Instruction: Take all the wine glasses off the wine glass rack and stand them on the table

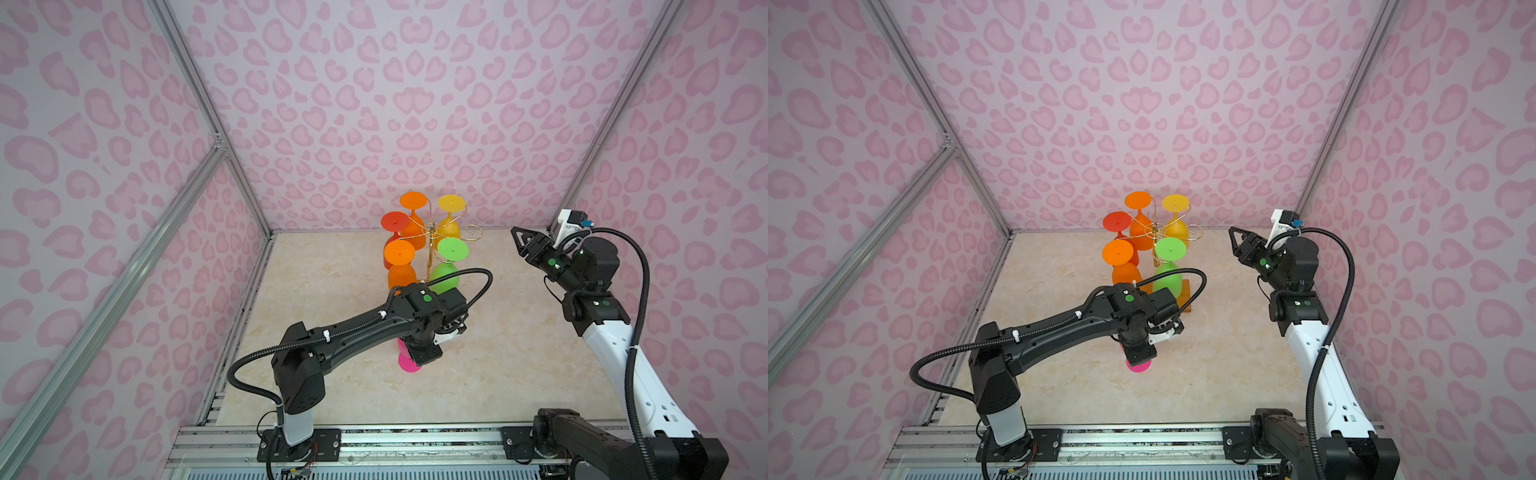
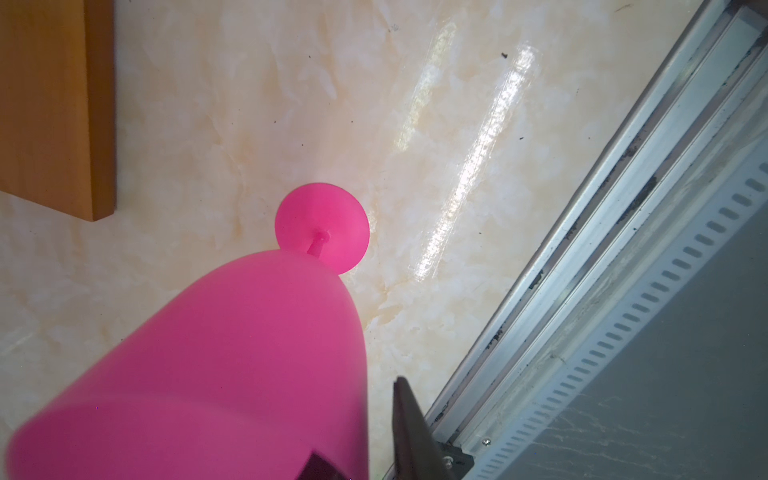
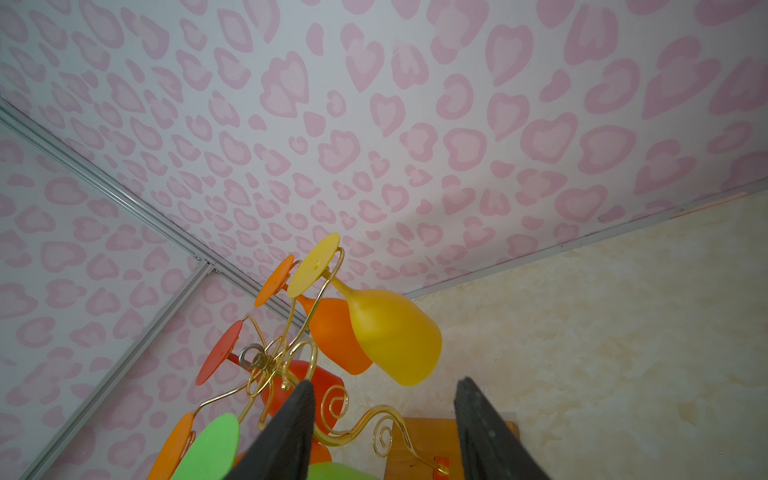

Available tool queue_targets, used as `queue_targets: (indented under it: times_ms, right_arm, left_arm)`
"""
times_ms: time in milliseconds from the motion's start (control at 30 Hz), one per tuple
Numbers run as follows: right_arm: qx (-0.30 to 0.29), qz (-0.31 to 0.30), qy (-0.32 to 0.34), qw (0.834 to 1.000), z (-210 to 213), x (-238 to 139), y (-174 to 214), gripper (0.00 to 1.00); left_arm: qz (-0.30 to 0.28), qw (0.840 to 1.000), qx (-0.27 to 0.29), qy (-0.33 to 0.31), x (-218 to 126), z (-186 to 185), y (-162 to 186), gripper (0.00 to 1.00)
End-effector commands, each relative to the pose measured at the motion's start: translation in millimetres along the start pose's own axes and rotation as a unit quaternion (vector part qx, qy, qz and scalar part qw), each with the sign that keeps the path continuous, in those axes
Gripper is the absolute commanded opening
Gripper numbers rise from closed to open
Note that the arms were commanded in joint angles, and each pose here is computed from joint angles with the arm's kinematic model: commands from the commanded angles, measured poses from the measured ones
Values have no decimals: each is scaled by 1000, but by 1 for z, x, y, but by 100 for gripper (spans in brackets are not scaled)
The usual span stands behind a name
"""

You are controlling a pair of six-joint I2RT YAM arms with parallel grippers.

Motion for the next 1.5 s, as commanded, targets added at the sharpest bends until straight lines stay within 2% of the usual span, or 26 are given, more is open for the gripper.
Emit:
queue_targets:
  times_ms: [0,200,333,433,567,667,733,900,933,967,1033,1067,1100,1200,1233,1267,1300,1400,1467]
  right_arm:
    - [-2,-5,-11,1000,3,-1,-1,56]
    - [-1,-3,-15,1000,4,-1,-1,61]
    - [-2,-4,-16,1000,5,-1,-2,64]
    - [-3,-1,-25,1000,9,0,-3,62]
    - [-6,9,-38,999,16,5,-3,62]
    - [-10,15,-47,999,22,11,-3,63]
    - [-16,20,-52,998,27,16,-4,63]
    - [-41,55,-71,995,47,39,-8,65]
    - [-44,64,-75,994,51,45,-9,65]
    - [-47,71,-78,993,54,50,-10,65]
    - [-56,87,-83,991,61,61,-10,65]
    - [-60,98,-83,990,64,69,-9,66]
    - [-62,105,-83,989,66,74,-9,66]
    - [-73,129,-77,986,69,93,-9,66]
    - [-77,137,-74,985,69,99,-8,66]
    - [-78,141,-72,984,68,104,-9,66]
    - [-79,148,-67,984,66,110,-8,66]
    - [-79,162,-58,982,62,123,-8,66]
    - [-79,167,-58,981,61,129,-7,66]
  left_arm:
    - [3,1000,-11,-13,-10,1,2,23]
    - [-19,999,-16,-32,-37,-1,3,29]
    - [-47,998,-2,-36,-59,-8,9,30]
    - [-71,996,4,-55,-76,-9,15,29]
    - [-125,988,-8,-87,-107,0,26,29]
    - [-185,975,-20,-124,-133,10,33,29]
    - [-233,958,-31,-162,-151,20,39,29]
    - [-369,895,-77,-239,-186,44,49,30]
    - [-396,879,-94,-250,-193,51,53,42]
    - [-417,864,-108,-261,-199,57,55,46]
    - [-459,831,-144,-280,-209,71,62,64]
    - [-479,814,-162,-286,-214,77,67,78]
    - [-495,801,-175,-287,-218,83,71,84]
    - [-535,770,-204,-282,-226,94,82,85]
    - [-545,764,-209,-275,-228,96,84,89]
    - [-558,756,-213,-269,-233,98,87,99]
    - [-553,759,-215,-267,-224,101,87,99]
    - [-556,754,-226,-267,-223,106,90,98]
    - [-554,757,-226,-264,-221,108,89,98]
Point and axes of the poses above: each gripper's point midway between its finger pads, its own x axis out along the fingers, its own z axis along the line the jaws close on, y = z × x, the point moved 6 cm from there along -x, back along the fingers, and after that the axes turned 7 degrees about -x, right-handed, at the moved point
